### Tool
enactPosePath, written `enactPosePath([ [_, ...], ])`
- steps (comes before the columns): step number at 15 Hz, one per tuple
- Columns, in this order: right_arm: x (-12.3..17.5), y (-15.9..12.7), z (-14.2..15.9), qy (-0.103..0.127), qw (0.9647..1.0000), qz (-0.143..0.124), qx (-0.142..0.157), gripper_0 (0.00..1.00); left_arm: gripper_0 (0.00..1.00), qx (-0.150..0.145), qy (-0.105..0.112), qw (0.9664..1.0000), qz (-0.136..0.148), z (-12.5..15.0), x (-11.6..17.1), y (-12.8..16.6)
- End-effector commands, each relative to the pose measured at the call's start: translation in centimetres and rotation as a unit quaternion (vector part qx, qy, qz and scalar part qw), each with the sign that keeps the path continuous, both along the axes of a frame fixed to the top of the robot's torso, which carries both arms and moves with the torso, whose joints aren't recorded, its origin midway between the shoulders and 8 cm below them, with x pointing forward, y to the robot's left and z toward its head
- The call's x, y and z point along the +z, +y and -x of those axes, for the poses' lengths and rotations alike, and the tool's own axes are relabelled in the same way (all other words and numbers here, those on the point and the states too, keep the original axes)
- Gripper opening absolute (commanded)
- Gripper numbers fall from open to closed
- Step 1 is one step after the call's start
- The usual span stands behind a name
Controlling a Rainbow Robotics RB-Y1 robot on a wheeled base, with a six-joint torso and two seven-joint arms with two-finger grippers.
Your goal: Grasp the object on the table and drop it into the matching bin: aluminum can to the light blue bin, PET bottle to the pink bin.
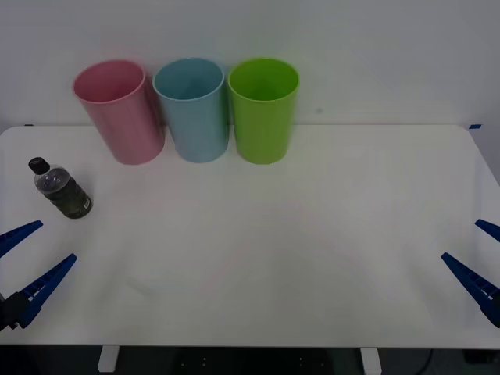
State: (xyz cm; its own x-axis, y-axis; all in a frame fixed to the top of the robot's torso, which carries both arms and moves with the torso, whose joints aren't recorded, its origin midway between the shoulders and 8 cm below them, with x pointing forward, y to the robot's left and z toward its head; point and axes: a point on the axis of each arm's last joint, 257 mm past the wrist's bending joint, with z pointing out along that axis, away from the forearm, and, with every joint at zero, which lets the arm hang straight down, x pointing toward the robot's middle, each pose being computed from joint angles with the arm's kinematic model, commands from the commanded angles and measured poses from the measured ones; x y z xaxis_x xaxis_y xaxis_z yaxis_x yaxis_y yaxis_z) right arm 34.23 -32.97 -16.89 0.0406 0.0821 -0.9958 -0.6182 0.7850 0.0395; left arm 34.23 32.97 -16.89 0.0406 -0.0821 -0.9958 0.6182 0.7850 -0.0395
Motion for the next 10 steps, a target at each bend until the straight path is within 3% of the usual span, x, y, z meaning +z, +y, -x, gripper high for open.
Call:
enactPosePath([
  [1,0.0,0.0,0.0,0.0,1.0,0.0,0.0,1.0,1.0,0.0,0.0,1.0,0.0,0.0,0.0,0.0],
  [2,0.0,0.0,0.0,0.0,1.0,0.0,0.0,1.0,1.0,0.0,0.0,1.0,0.0,0.0,0.0,0.0],
  [3,0.0,0.0,0.0,0.0,1.0,0.0,0.0,1.0,1.0,0.012,0.016,0.9997,0.01,0.1,-1.5,0.5],
  [10,0.0,0.0,0.0,0.0,1.0,0.0,0.0,1.0,1.0,0.023,0.02,0.9995,0.006,-0.2,-1.9,1.5],
])
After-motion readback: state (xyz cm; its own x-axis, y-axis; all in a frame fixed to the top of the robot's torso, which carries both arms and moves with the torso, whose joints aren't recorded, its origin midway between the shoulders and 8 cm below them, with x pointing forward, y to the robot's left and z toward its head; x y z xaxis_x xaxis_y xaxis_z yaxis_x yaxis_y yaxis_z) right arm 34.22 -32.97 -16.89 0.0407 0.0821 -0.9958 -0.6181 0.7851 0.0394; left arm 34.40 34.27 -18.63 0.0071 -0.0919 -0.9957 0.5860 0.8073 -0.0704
